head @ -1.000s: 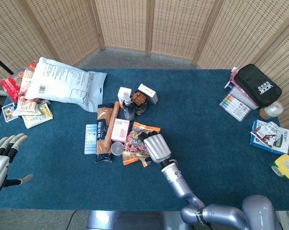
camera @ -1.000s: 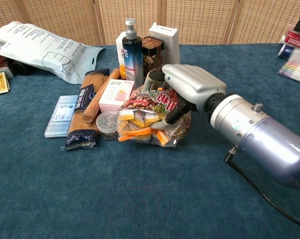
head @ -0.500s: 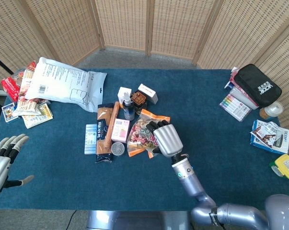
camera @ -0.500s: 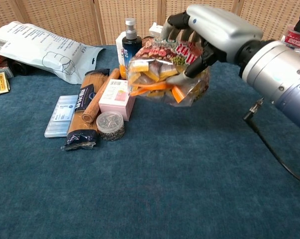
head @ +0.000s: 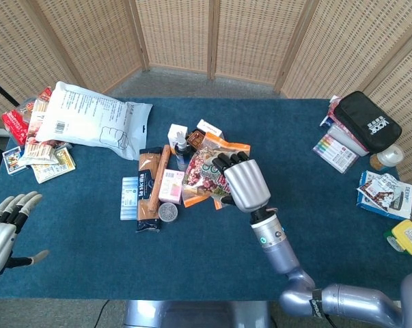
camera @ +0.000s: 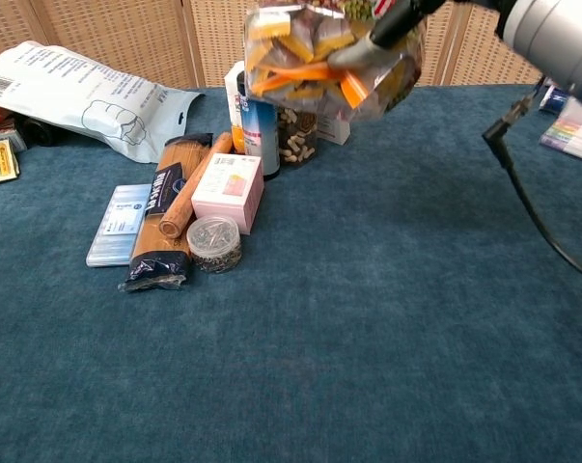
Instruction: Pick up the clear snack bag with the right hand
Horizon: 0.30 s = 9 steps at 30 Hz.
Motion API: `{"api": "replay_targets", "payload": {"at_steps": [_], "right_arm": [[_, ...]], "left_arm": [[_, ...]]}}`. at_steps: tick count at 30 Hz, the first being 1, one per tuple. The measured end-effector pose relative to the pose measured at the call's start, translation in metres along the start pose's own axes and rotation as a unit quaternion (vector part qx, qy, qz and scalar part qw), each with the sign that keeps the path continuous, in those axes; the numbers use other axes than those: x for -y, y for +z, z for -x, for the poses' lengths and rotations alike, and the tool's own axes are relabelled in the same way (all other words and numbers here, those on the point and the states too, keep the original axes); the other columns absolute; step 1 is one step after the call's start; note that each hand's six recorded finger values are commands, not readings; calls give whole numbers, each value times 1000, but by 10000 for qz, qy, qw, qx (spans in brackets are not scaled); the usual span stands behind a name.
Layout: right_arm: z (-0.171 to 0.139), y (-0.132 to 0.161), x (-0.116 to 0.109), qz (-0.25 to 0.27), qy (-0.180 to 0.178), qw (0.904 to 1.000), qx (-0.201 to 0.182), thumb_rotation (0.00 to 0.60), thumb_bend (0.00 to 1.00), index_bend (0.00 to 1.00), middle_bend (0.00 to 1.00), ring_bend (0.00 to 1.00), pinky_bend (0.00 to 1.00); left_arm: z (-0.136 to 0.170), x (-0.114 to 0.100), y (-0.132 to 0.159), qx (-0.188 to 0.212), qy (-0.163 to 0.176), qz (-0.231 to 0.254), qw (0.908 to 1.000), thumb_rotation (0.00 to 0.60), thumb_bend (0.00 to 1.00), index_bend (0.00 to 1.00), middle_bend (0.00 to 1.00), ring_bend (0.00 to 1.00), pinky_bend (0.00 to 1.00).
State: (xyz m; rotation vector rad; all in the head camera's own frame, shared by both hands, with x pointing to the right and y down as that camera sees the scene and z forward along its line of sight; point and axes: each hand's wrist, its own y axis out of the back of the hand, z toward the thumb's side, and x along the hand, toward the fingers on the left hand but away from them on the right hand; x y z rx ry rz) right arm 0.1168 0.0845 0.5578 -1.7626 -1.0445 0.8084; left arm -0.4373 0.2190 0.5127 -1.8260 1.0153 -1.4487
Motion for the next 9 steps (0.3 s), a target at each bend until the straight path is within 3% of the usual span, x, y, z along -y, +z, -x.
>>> {"api": "replay_targets", "payload": {"at_steps": [9], "right_arm": [[15, 15, -30, -147, -202, 9996, -105, 600, 266, 535, 748, 805, 878]], "left_arm": [[-1, 3, 0, 0, -52, -16, 10000, 600, 6, 0, 0, 0, 0]]}}
